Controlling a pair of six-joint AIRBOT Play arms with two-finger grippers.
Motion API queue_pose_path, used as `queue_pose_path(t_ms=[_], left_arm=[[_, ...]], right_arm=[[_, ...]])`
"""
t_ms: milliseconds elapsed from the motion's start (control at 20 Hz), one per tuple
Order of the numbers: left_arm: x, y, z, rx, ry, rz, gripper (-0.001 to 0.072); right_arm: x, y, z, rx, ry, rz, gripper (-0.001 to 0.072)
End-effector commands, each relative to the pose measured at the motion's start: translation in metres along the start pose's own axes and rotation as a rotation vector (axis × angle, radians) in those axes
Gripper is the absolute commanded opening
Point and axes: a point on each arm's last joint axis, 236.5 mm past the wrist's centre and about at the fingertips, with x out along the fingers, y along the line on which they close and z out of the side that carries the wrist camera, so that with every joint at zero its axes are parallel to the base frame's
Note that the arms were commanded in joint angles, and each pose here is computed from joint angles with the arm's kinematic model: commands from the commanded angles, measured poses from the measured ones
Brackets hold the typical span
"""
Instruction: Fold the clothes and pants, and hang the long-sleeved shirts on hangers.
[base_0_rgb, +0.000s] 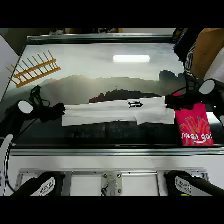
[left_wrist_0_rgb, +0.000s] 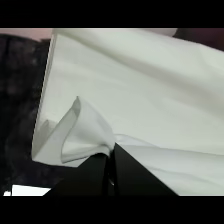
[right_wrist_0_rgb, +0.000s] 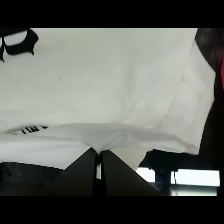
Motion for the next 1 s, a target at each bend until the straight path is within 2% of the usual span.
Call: queue_pose_path(t_ms=[0,650,700,750,800,850,950], left_arm=[[0.028,0.001,0.025,-0.001,0.036,0.016,0.0012],[0.093,-0.023,0.062,0.052,0.109,0.013,0.0012],[0.092,-0.024,0.065,0.052,0.099,0.011,0.0054],[0.089,-0.025,0.070,0.054,0.089,0.007,0.0341],[0.085,-0.028,0.075,0.057,0.079,0.002,0.0579],[0.077,-0.032,0.083,0.063,0.067,-0.004,0.0551],[0.051,-0.039,0.100,0.071,0.023,-0.020,0.0552]], right_arm=[[0.022,-0.005,0.033,0.026,-0.040,-0.009,0.0011],[0.076,0.005,0.067,0.053,-0.130,0.032,0.0024],[0.076,0.006,0.068,0.057,-0.135,0.035,0.0070],[0.075,0.007,0.070,0.066,-0.140,0.045,0.0333],[0.073,0.011,0.072,0.085,-0.146,0.068,0.0639],[0.068,0.015,0.075,0.099,-0.155,0.095,0.0690],[0.048,0.017,0.084,0.096,-0.178,0.137,0.0690]])
